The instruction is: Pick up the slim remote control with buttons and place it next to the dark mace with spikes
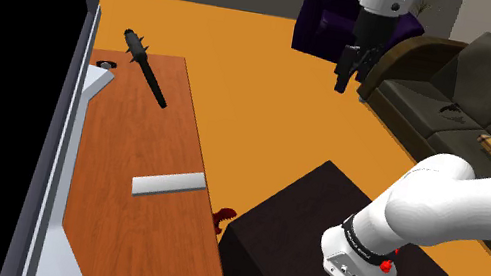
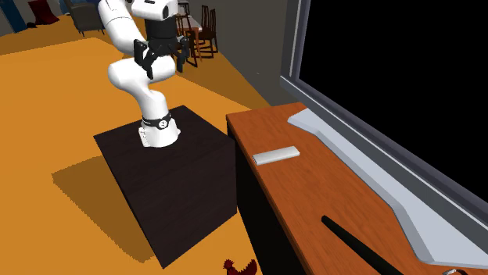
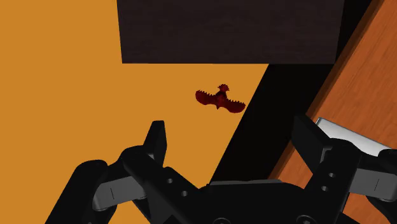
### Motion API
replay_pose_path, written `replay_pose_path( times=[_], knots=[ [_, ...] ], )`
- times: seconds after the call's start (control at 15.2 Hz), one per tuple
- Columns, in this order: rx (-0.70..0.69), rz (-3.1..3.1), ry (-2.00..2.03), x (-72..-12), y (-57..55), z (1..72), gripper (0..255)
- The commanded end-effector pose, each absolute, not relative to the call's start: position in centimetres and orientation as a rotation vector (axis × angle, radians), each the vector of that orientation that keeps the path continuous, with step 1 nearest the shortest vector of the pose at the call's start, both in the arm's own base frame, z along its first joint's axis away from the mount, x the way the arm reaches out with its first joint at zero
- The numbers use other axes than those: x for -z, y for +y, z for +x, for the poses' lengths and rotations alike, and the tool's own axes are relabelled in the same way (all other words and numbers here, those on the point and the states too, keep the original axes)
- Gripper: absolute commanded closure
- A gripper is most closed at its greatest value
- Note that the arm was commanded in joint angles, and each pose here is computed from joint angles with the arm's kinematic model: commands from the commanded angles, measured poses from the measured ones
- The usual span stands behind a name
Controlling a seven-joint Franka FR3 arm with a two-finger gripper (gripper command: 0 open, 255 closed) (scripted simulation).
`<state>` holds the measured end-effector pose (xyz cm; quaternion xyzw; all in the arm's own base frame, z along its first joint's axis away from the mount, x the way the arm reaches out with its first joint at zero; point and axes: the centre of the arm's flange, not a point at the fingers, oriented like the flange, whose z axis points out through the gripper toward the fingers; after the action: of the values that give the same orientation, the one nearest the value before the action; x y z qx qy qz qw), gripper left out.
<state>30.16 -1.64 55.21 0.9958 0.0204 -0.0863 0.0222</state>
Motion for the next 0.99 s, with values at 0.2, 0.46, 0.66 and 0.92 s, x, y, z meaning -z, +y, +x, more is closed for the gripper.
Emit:
replay_pose_path(
  times=[0.2,0.46,0.66,0.92],
  knots=[
    [0.251,3.087,0.169,-52.4,0.1,32.1,0],
    [0.229,3.083,0.31,-48.6,2.6,34.5,0],
    [0.212,3.076,0.416,-45.8,4.6,36.2,0],
    [0.189,3.061,0.557,-42.2,7.6,38.3,0]
  ],
)
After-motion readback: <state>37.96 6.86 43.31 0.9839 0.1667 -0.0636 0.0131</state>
